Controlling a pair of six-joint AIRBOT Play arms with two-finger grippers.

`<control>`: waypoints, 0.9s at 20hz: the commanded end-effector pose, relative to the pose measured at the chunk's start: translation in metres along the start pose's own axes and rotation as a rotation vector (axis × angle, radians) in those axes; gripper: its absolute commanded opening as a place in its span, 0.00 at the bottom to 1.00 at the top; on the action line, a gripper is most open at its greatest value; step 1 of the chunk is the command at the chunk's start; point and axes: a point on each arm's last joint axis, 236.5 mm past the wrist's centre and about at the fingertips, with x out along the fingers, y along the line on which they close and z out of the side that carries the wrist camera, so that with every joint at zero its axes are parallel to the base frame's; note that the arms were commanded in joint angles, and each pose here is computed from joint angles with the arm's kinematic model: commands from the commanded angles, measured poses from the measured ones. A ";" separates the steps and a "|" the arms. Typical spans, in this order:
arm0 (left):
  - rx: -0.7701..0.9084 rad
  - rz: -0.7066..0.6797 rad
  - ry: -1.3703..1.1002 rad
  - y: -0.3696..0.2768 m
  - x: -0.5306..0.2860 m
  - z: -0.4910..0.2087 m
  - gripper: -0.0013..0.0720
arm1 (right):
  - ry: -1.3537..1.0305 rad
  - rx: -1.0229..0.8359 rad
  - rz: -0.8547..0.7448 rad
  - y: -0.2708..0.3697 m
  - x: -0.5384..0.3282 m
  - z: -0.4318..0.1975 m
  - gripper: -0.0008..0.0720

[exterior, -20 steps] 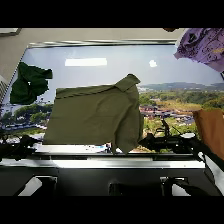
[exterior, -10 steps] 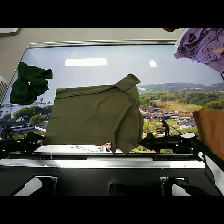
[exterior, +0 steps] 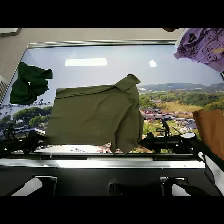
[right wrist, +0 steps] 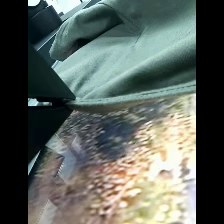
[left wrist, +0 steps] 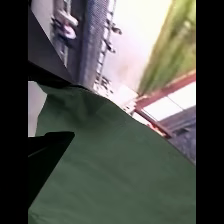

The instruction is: Fold the clothes and pants, and hang the long-sleeved shirts on hangers.

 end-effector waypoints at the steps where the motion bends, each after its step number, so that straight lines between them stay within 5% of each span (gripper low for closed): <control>1: 0.018 -0.004 0.046 0.000 0.002 -0.010 0.54 | 0.000 0.007 0.000 0.000 0.000 0.000 0.05; 5: 0.026 -0.007 0.052 0.000 0.002 -0.011 0.49 | 0.004 0.008 0.002 0.000 0.000 -0.001 0.05; 7: 0.030 -0.007 0.052 0.000 0.002 -0.011 0.09 | 0.004 0.011 0.002 0.000 0.000 -0.001 0.05; 8: 0.032 -0.007 0.052 0.000 0.002 -0.011 0.04 | 0.004 0.012 0.003 0.001 0.000 -0.001 0.05; 14: 0.081 -0.073 -0.048 -0.033 -0.016 0.026 0.04 | -0.037 -0.059 0.124 0.040 -0.008 0.017 0.05; 18: 0.285 -0.085 -0.236 -0.116 -0.048 0.090 0.04 | -0.242 -0.366 0.096 0.140 -0.024 0.093 0.05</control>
